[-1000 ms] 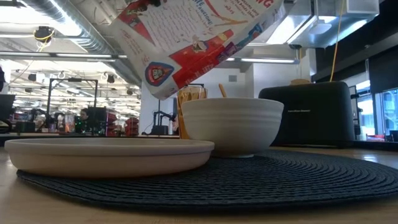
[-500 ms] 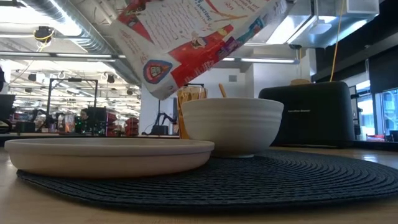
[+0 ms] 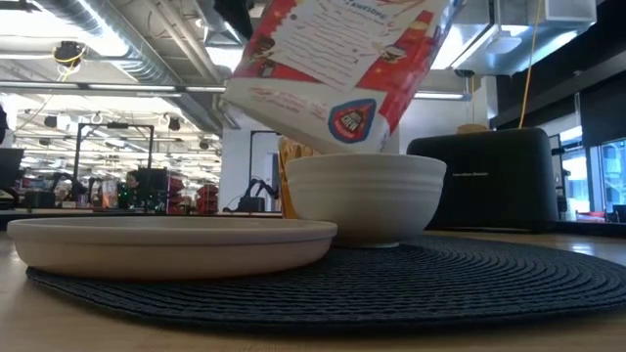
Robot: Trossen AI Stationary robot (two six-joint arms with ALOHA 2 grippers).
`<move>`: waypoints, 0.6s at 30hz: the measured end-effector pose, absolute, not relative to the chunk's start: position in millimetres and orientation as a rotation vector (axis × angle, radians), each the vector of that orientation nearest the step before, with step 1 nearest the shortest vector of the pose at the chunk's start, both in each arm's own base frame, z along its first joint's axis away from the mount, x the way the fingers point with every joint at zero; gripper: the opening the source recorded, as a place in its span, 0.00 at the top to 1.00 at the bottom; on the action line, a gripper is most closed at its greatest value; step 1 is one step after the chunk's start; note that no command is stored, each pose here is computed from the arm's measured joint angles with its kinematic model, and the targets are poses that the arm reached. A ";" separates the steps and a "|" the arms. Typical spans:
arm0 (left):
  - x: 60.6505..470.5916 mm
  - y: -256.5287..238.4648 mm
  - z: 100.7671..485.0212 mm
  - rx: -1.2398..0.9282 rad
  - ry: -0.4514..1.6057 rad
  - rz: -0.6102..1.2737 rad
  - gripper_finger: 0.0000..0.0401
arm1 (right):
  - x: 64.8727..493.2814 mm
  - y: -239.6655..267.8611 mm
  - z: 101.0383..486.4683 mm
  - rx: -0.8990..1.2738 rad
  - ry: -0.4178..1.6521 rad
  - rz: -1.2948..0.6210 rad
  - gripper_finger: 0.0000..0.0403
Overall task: Arrange a breakfast setting
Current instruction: Pour the cereal from the cereal box into the white bowl
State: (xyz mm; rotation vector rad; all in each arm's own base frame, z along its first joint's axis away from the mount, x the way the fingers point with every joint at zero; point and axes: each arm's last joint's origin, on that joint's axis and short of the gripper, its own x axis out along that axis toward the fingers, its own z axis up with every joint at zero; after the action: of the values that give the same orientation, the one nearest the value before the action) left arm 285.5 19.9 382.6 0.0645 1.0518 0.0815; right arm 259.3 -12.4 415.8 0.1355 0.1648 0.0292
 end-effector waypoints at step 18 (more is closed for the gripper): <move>309.5 14.8 345.9 -0.019 0.931 -0.002 0.46 | 236.5 -11.8 435.1 0.130 0.063 0.011 1.00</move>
State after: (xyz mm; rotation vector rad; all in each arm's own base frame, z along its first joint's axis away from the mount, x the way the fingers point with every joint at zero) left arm 309.5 14.8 345.9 -0.0190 0.9307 -0.0023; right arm 236.5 -11.8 435.1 0.1301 0.0626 0.0113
